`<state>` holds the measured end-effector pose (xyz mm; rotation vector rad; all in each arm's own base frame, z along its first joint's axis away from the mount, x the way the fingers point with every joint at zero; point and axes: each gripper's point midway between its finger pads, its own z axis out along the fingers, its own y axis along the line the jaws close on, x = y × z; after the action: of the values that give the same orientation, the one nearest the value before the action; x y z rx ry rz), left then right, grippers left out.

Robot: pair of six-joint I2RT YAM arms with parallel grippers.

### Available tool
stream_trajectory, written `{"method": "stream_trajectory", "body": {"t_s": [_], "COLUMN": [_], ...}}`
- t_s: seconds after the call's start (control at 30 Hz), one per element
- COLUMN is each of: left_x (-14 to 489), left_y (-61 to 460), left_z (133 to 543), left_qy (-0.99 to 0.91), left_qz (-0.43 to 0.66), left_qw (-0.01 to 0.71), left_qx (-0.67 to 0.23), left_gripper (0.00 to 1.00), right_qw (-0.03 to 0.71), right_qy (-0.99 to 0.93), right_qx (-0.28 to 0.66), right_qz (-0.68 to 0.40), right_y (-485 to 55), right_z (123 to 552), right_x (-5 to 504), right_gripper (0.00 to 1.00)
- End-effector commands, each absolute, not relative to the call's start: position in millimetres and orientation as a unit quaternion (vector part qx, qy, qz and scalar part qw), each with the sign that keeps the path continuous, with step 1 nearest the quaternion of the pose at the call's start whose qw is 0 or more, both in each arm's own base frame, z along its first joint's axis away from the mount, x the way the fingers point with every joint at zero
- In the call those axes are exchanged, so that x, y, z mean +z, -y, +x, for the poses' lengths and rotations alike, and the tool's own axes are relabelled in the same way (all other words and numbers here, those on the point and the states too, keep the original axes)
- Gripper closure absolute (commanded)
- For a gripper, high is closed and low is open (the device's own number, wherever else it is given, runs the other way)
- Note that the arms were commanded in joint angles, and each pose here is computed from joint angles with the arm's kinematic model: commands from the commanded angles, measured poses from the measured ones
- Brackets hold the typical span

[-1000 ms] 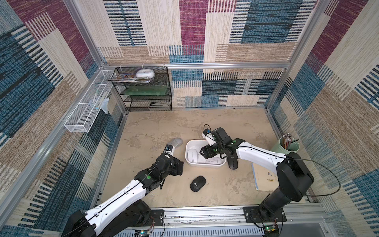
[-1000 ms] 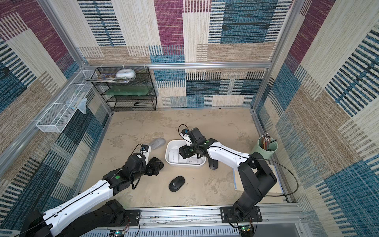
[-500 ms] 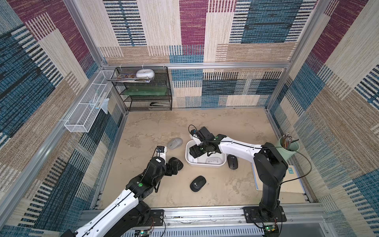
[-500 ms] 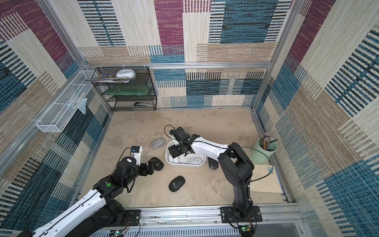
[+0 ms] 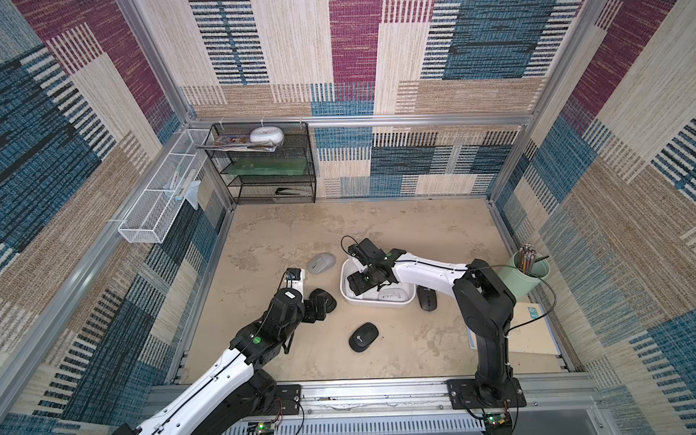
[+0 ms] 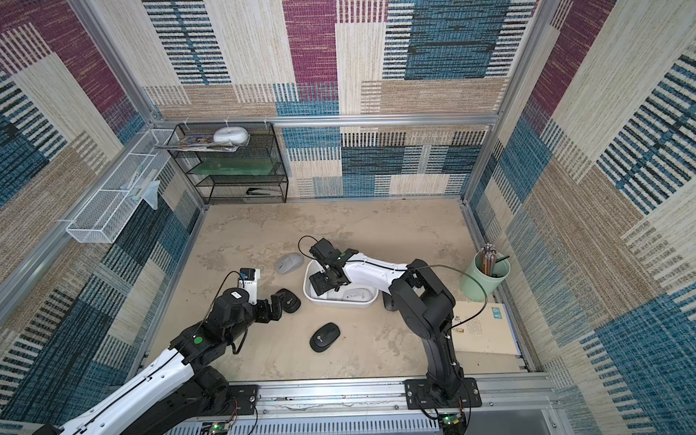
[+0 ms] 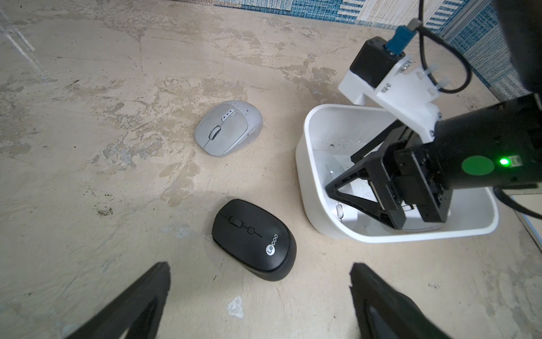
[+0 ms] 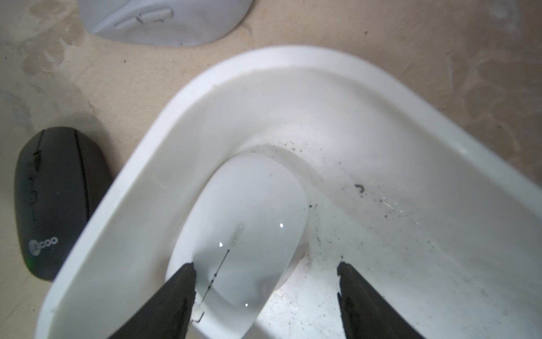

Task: Take out the mouse from the storage box
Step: Pick up the mouse from the storage box.

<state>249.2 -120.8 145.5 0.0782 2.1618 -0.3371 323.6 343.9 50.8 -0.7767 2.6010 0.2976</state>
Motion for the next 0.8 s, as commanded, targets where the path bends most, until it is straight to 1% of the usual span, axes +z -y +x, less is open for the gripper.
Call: {"method": "stream_trajectory", "body": {"t_s": [0.0,0.17,0.3,0.37,0.47,0.63,0.77], "left_x": [148,149,149,149,149,148,149], "left_y": [119,118,118,118,118,117,118], "left_z": [251,250,250,250,250,250,250], "left_qy": [-0.876,-0.875,-0.875,-0.875,-0.875,-0.875,-0.874], "left_qz": [0.025,0.025,0.024,0.024,0.025,0.025,0.026], "left_qw": [0.463,0.465,0.465,0.465,0.465,0.464,0.465], "left_qx": [-0.134,-0.134,-0.134,-0.134,-0.133,-0.132,-0.134], "left_gripper": [0.01,0.01,0.00,0.01,0.01,0.01,0.00], "right_qw": [0.211,0.218,0.211,0.204,0.201,0.213,0.223], "right_qy": [-0.939,-0.933,-0.933,-0.934,-0.940,-0.949,-0.948], "right_qx": [0.080,0.119,0.132,0.135,0.116,0.068,0.070], "right_qz": [-0.260,-0.259,-0.259,-0.260,-0.252,-0.222,-0.214], "right_y": [-331,-345,-355,-358,-356,-333,-326], "right_z": [327,325,324,323,326,335,336], "right_x": [56,65,60,55,47,46,54], "right_gripper": [0.22,0.21,0.17,0.17,0.19,0.24,0.26]}}
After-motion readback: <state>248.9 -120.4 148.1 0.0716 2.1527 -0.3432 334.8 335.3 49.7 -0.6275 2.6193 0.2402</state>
